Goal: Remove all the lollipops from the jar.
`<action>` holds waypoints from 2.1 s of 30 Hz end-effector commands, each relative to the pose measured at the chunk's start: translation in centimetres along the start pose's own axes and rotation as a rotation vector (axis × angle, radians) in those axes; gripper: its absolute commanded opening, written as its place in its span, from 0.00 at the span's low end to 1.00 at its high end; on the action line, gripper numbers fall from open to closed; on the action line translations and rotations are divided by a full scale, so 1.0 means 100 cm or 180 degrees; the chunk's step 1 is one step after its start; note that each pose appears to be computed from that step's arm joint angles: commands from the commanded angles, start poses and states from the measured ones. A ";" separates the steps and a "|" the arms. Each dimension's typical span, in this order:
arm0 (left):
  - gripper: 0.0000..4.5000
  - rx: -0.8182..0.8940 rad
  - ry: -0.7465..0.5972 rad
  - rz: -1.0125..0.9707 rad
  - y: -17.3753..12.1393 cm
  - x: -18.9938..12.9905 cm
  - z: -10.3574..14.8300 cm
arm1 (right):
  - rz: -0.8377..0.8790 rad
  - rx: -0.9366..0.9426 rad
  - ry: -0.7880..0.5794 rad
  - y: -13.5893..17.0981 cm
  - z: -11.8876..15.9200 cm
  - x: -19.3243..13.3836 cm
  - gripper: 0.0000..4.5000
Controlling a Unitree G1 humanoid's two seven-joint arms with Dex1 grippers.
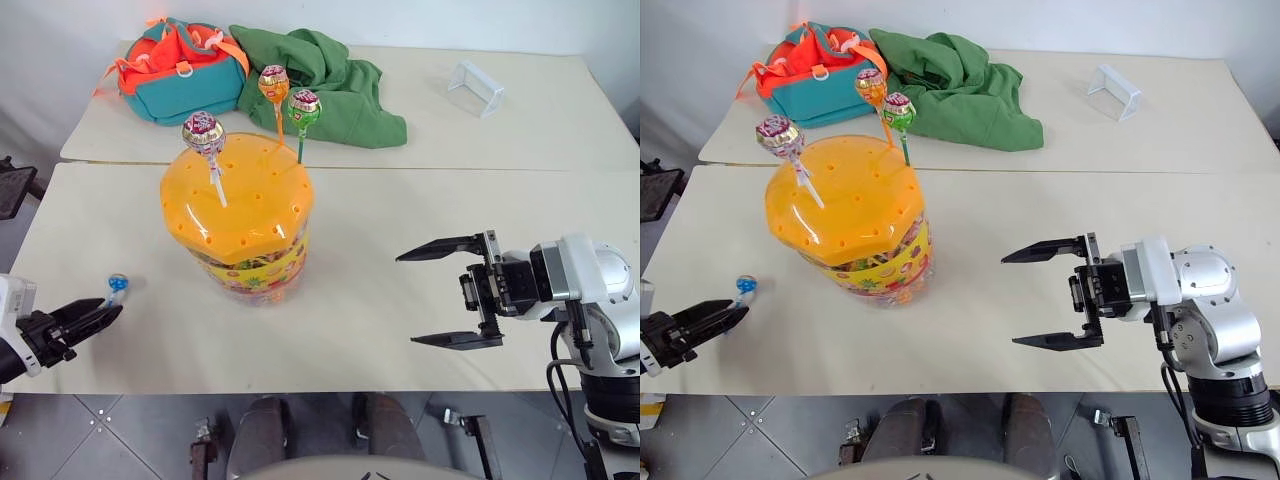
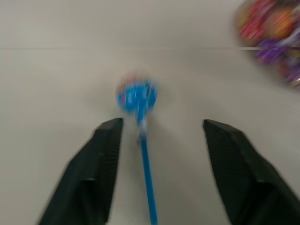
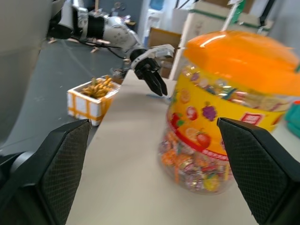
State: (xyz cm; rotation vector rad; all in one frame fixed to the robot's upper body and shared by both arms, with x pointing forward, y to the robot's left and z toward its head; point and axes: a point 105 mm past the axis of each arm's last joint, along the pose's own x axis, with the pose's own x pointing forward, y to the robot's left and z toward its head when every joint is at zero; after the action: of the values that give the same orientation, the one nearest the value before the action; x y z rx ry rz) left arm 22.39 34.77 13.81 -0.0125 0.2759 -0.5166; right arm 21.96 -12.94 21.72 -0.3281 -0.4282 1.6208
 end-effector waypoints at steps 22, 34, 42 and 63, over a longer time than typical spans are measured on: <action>0.94 0.1211 -0.1070 -0.3005 -0.176 0.060 0.167 | -0.0892 -0.0360 -0.0693 -0.004 0.052 0.016 1.00; 0.29 0.0923 -0.1317 -0.2975 -0.169 0.062 0.179 | -0.0892 -0.0364 -0.0693 -0.006 0.052 0.019 1.00; 0.01 0.0162 -0.2402 -0.2394 -0.125 0.027 0.229 | -0.0517 -0.0359 -0.0809 -0.010 0.052 0.027 1.00; 0.01 -0.0063 0.0623 -0.0217 -0.047 0.002 -0.019 | 0.0338 -0.0091 -0.0142 -0.010 0.003 0.029 1.00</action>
State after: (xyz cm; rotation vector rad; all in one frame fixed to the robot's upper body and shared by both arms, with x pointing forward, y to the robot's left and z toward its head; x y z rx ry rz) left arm 19.65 30.52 12.24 -0.0257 0.4846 -0.6075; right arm 22.50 -9.73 21.93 -0.3239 -0.4448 1.7542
